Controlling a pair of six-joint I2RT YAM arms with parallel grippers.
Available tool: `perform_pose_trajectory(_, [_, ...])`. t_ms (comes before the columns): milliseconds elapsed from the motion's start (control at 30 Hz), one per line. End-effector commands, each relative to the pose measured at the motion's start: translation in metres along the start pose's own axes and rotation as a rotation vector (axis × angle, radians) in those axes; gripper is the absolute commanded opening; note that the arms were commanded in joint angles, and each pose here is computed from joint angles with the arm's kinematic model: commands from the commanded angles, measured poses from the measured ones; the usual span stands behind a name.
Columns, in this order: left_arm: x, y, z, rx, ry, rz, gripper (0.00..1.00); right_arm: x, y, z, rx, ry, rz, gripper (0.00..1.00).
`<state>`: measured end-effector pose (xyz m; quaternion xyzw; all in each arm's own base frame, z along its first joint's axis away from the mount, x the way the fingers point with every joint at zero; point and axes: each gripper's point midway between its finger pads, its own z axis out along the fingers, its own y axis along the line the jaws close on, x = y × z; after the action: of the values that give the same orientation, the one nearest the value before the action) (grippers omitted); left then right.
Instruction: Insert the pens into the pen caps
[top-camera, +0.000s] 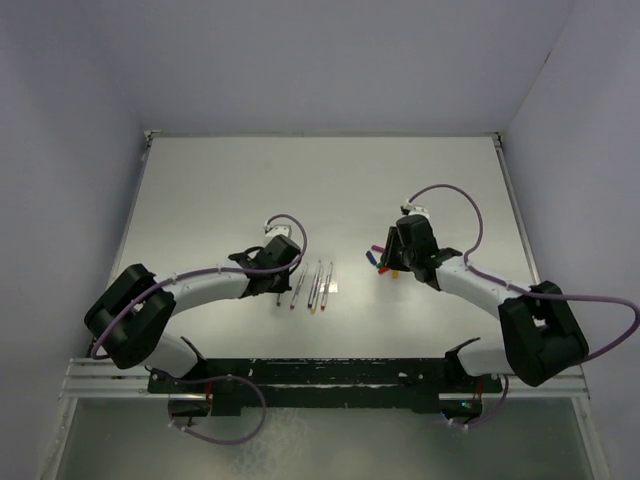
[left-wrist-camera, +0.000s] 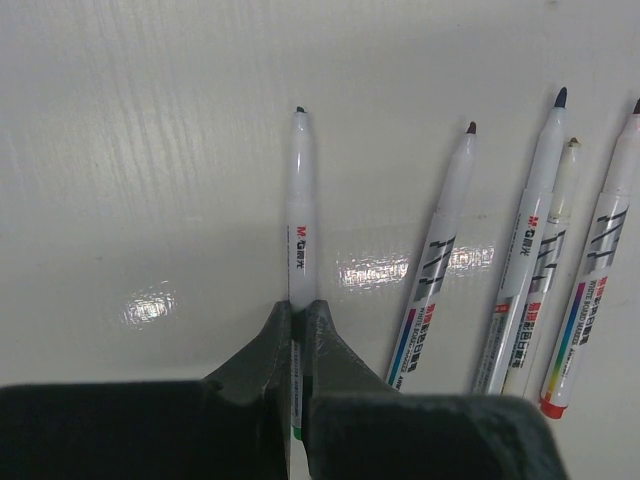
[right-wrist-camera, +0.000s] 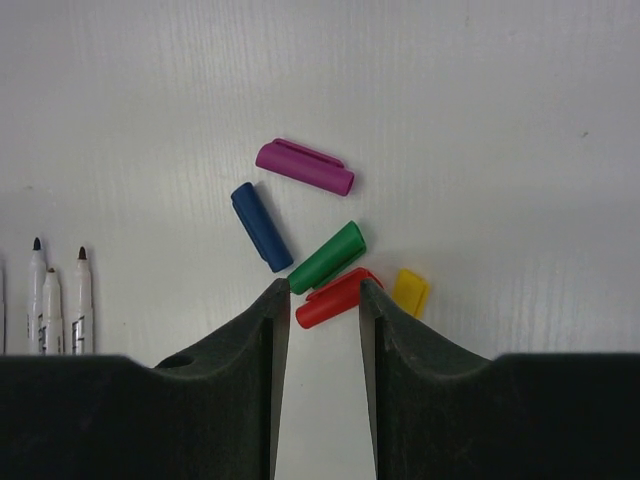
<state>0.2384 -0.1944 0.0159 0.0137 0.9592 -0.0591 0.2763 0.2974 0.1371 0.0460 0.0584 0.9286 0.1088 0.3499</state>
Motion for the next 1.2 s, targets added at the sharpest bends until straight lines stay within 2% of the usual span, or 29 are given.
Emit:
perform_pose_trajectory(0, [0.036,0.024,0.002,-0.07,0.125,0.088,0.0,-0.025,0.012,0.004,-0.016,-0.087,0.054,0.36])
perform_pose_trajectory(500, [0.044,0.021,0.01,-0.054,0.156,0.105,0.0,-0.027,0.008,0.019,0.036,-0.068,0.057,0.38])
perform_pose_trajectory(1167, [0.046,0.017,0.012,-0.035,0.17,0.125,0.0,-0.003,0.005,0.031,0.042,0.006,0.054,0.39])
